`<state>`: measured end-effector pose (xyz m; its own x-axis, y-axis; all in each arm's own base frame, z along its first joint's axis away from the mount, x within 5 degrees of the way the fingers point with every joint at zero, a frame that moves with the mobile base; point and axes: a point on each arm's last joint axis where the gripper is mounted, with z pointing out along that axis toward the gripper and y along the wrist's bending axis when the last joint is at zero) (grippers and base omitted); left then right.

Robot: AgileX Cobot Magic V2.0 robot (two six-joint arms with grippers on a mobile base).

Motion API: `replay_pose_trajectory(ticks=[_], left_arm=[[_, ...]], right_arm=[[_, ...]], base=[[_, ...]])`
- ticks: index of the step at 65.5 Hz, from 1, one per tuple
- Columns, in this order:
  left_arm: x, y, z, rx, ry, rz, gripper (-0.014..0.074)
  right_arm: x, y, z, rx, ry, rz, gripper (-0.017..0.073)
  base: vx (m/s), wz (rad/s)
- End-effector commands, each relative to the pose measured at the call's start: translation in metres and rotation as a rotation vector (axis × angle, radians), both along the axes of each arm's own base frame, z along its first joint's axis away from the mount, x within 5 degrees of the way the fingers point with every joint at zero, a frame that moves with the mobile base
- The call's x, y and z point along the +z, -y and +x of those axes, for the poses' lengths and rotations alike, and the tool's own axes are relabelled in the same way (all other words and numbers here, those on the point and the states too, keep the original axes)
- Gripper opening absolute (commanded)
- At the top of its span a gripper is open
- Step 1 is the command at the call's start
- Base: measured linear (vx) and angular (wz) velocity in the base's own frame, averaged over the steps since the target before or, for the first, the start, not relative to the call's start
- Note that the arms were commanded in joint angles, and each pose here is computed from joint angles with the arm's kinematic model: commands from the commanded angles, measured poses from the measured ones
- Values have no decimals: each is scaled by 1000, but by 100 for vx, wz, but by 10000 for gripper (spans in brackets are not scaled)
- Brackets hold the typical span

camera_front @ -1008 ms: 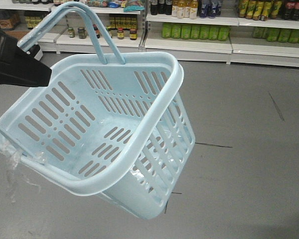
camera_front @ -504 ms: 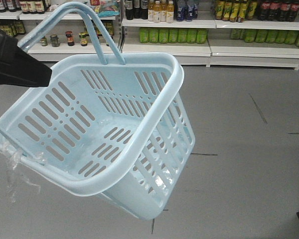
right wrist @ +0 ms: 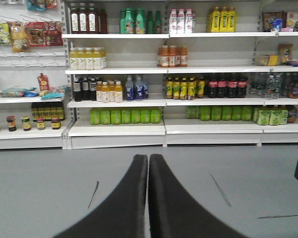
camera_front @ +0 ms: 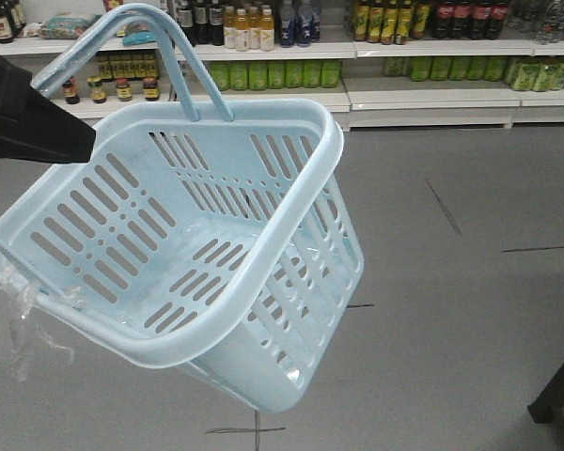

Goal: Pick three apples into basket with both arms

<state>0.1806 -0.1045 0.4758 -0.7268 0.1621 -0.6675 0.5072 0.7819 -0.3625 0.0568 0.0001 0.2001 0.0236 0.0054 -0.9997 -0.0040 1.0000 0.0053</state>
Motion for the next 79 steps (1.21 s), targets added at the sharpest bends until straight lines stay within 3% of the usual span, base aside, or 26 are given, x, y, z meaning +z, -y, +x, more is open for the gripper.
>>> replay_pose_trajectory(ticks=[1, 79], left_arm=[[17, 1, -10, -5, 66, -85, -8], [17, 1, -10, -5, 66, -85, -8]], right_arm=[[2, 0, -1, -3, 69, -15, -5], [2, 0, -1, -3, 69, -15, -5]], base=[[17, -32], [12, -43]])
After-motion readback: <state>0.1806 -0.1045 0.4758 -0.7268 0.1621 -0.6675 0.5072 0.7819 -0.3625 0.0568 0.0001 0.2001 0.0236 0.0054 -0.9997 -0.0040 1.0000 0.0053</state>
